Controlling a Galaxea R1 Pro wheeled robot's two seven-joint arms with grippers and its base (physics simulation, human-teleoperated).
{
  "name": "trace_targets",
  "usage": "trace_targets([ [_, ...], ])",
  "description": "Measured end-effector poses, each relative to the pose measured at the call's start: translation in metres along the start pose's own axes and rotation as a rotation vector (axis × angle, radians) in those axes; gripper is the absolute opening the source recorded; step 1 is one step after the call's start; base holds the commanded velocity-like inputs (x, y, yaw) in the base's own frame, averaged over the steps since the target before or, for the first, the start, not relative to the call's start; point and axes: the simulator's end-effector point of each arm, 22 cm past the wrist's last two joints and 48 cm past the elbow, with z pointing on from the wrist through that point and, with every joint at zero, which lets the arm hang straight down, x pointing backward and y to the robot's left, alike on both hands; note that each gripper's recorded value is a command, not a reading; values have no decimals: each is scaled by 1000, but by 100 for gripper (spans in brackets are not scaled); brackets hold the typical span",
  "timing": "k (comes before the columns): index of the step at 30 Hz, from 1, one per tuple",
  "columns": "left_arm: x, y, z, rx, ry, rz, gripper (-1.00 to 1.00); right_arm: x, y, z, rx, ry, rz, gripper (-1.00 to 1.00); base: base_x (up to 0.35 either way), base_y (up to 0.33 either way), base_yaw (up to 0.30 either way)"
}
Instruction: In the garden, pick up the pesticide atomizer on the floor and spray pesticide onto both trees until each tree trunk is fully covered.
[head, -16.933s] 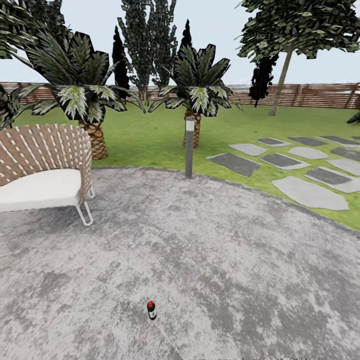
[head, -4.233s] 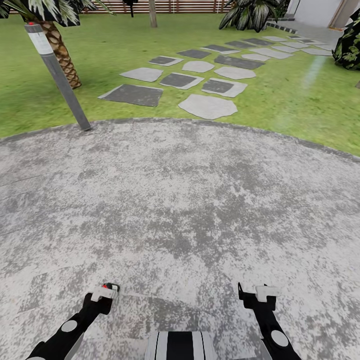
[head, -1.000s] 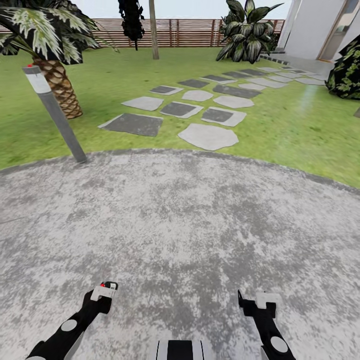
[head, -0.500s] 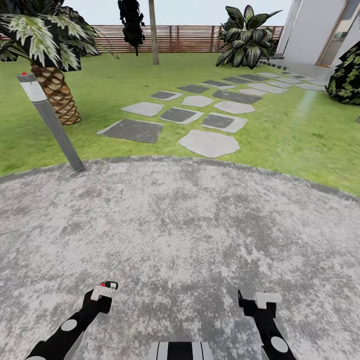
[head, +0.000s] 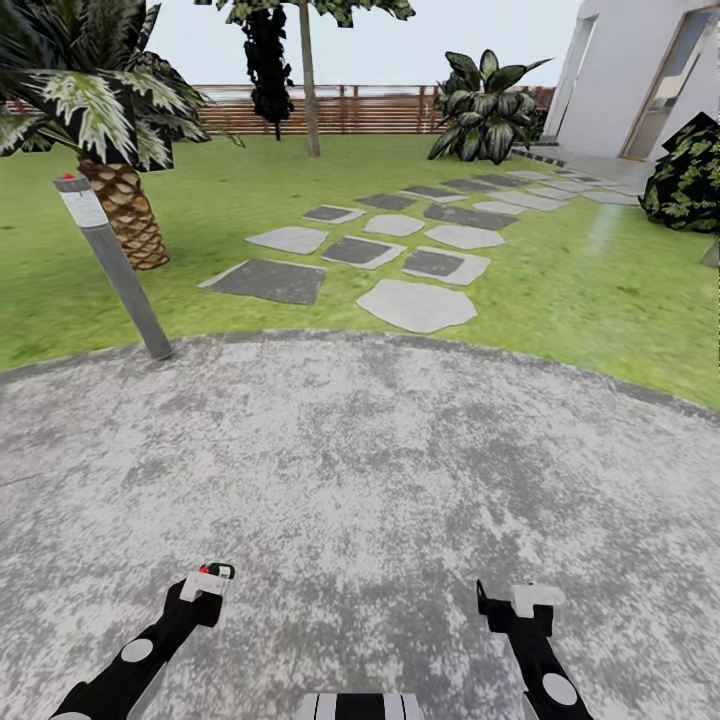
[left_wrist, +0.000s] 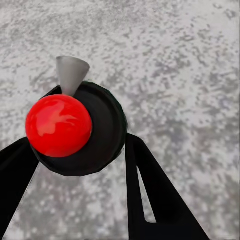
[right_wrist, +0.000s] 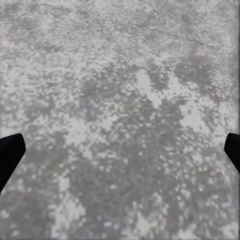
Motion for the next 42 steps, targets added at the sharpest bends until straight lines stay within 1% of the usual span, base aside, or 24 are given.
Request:
trace_targets([
  [4, -8, 5, -3, -12, -12, -8, -100, -10, -2, -1, 2, -24, 2, 100, 0, 0, 0],
  [6, -5, 9, -6, -20, -6, -8, -100, -13, -2, -3, 3, -44, 4, 100, 0, 0, 0],
  [8, -1, 19, -11, -36, 1, -9, -100, -1, -3, -9, 3, -57, 6, 100, 0, 0, 0],
  [10, 7, 30, -17, -57, 12, -18, -100, 18, -4, -19, 3, -72, 9, 100, 0, 0, 0],
  [13, 25, 37, -29, -76, 35, -35, -100, 35, -6, -32, 4, -96, 11, 100, 0, 0, 0],
  [16, 49, 41, -43, -95, 60, -61, -100, 53, -9, -42, 4, -86, 9, 100, 0, 0, 0],
  [19, 57, 45, -51, -113, 63, -86, -100, 56, -9, -46, 3, -85, 8, 100, 0, 0, 0],
  [20, 63, 49, -56, -132, 66, -114, -100, 58, -8, -48, -1, -81, 7, 100, 0, 0, 0],
  [21, 63, 51, -58, -140, 64, -126, -100, 58, -8, -49, -3, -82, 6, 100, 0, 0, 0],
  [24, 64, 53, -62, -149, 59, -140, -100, 59, -7, -51, -5, -80, 6, 100, 0, 0, 0],
  [29, 63, 53, -68, -154, 51, -149, -100, 59, -7, -55, -5, -78, 8, 100, 0, 0, 0],
  [38, 50, 60, -75, -164, 20, -148, -100, 43, -7, -57, -5, -110, 12, 100, 0, 0, 0],
  [42, 53, 61, -76, -164, 24, -147, -100, 44, -8, -57, -3, -108, 12, 100, 0, 0, 0],
])
